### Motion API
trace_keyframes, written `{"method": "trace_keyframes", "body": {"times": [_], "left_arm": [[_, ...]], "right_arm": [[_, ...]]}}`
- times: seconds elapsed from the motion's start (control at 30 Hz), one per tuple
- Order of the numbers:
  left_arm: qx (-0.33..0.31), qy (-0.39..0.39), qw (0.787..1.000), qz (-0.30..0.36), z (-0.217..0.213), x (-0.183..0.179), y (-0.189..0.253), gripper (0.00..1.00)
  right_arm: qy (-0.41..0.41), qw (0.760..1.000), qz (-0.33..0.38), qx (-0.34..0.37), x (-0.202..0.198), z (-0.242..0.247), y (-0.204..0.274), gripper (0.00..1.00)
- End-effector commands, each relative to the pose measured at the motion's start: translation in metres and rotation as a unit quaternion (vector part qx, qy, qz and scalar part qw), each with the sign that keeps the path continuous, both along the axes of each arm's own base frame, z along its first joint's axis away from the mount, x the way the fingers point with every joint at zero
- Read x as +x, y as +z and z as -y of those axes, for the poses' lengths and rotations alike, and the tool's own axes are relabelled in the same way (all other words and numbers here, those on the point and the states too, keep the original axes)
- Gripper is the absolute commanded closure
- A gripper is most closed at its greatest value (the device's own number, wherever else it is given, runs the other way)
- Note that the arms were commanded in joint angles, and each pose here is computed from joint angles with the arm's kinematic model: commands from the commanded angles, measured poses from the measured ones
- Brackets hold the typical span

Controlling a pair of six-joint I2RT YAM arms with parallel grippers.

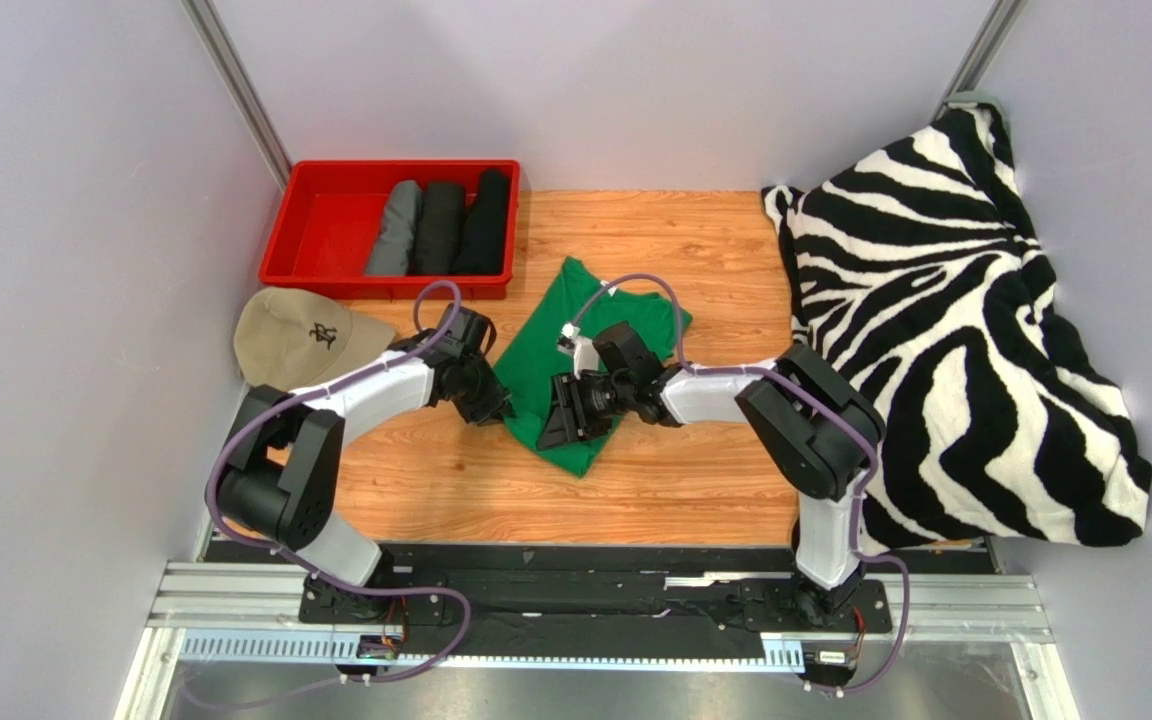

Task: Roll the t-shirts
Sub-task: Roll the T-shirt to the center of the board.

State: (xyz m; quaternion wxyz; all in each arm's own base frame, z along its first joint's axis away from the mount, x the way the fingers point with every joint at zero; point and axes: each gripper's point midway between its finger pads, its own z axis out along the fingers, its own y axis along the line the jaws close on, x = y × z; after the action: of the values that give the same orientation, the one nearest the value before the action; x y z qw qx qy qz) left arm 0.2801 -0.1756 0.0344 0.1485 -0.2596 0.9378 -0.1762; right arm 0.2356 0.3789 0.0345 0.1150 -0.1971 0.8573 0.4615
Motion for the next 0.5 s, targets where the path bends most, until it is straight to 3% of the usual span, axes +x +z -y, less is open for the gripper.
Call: {"method": "trace_keyframes", "body": {"times": [0.0, 0.2, 0.47], "left_arm": [[0.052, -0.026, 0.998, -0.03, -0.015, -0.01, 0.001, 0.81], [0.06, -0.052, 0.995, -0.054, -0.017, -0.019, 0.002, 0.82], [0.055, -0.068, 0.994, -0.066, -0.014, -0.024, 0.004, 0.82]], "right_arm": [[-0.029, 0.987, 0.111, -0.11, -0.001, 0.029, -0.003, 0.46], [-0.084, 0.922, 0.305, -0.225, 0.008, 0.044, 0.024, 0.36], [-0.04, 0.871, 0.411, -0.267, -0.017, 0.013, 0.042, 0.31]]}}
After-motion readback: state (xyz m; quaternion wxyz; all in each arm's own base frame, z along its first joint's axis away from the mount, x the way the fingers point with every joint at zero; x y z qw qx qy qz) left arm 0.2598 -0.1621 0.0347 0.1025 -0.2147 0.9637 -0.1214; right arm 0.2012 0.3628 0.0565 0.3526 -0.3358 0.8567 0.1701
